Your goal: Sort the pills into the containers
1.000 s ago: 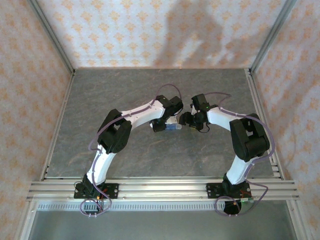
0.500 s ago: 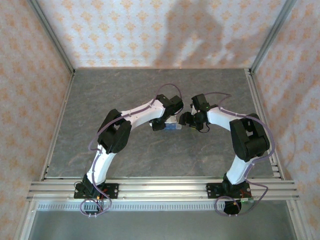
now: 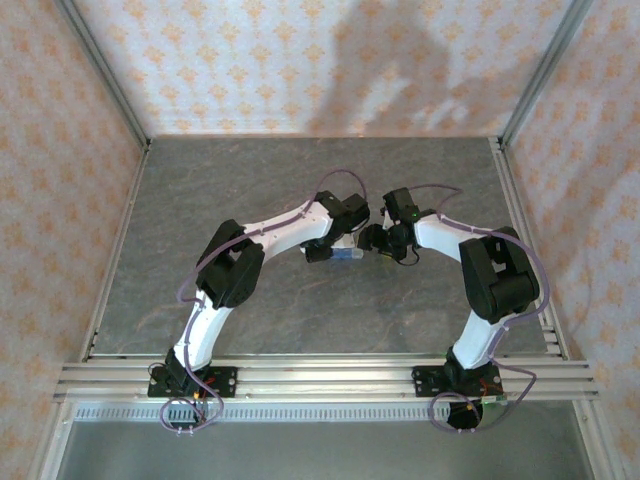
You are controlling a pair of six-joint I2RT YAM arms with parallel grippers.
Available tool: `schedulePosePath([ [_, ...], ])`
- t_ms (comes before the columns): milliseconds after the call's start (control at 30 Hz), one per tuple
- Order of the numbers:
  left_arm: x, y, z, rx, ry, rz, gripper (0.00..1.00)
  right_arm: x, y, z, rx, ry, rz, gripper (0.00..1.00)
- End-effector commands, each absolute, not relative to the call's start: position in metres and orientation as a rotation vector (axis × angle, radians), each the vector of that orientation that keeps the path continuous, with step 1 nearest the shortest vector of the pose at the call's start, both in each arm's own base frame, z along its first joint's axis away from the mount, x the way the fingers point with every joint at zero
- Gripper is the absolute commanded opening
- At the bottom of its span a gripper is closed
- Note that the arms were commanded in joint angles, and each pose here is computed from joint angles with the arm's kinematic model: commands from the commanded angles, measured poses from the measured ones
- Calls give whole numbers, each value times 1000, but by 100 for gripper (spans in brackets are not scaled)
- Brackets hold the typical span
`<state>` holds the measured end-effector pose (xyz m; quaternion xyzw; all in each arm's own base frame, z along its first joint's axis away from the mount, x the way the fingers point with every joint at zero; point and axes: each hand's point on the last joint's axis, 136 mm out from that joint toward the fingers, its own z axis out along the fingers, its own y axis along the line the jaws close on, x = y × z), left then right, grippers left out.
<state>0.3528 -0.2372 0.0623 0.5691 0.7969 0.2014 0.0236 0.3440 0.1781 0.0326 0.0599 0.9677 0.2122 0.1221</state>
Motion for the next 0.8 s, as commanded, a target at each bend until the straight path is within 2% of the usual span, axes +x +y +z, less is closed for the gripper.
schedulePosePath([
  [0, 352, -230, 58, 1833, 2440, 719, 0, 338, 178, 21, 159, 2862, 590, 66],
  [767, 352, -231, 64, 1845, 2407, 758, 0, 338, 179, 19, 155, 2866, 589, 66],
])
